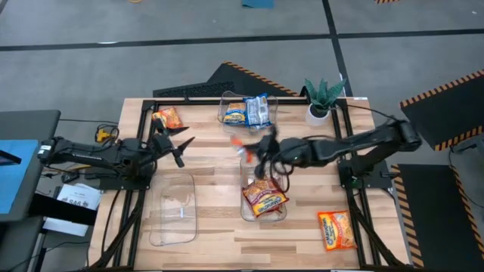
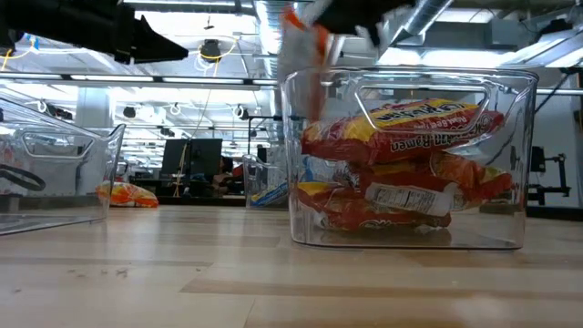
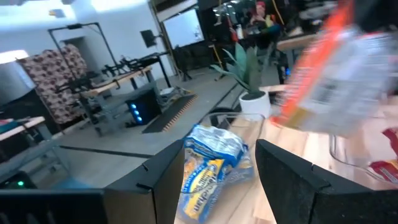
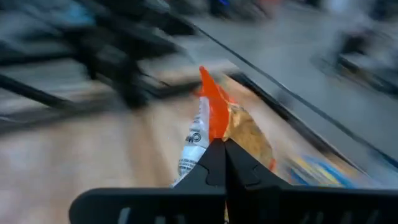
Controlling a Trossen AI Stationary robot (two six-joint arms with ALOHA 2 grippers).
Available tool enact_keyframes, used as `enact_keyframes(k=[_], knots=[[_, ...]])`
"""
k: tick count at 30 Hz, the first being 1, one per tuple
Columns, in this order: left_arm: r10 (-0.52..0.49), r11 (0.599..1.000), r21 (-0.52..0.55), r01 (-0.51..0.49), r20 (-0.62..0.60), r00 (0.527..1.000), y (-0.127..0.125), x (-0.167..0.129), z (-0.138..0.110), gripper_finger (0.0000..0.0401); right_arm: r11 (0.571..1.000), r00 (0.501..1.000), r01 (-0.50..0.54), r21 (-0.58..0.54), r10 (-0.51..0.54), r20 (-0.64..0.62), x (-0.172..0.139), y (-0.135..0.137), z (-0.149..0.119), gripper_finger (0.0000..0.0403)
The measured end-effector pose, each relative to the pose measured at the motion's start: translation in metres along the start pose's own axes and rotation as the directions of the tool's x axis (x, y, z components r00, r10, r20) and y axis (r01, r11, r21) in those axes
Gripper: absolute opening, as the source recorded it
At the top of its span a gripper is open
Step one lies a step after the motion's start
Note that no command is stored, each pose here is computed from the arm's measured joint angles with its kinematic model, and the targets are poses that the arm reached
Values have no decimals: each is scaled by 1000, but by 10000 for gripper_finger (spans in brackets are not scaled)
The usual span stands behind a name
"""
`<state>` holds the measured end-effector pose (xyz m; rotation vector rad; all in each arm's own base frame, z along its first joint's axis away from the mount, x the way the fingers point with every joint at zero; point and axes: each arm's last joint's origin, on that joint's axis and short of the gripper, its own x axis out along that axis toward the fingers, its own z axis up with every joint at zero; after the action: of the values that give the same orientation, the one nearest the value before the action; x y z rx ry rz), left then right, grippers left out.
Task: Sort Maruchan noodles
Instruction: Put the top right orange noodle pack into the left transparent bin
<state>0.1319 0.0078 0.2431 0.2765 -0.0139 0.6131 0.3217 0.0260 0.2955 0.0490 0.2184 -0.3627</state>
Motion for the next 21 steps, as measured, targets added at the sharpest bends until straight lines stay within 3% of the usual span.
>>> enact_keyframes(k=[5, 10, 21], knots=[[46, 998, -42, -45, 10, 999, 9, -8, 3, 187, 975, 965, -223, -1, 221, 144, 32, 31, -12, 7], [56, 995, -87, -54, 26, 998, 13, -12, 5, 187, 909, 877, -417, -16, 407, 255, 67, 63, -20, 7], [48, 993, -109, -46, 16, 999, 11, -11, 3, 187, 803, 772, -594, -54, 587, 243, 152, 113, -48, 8]])
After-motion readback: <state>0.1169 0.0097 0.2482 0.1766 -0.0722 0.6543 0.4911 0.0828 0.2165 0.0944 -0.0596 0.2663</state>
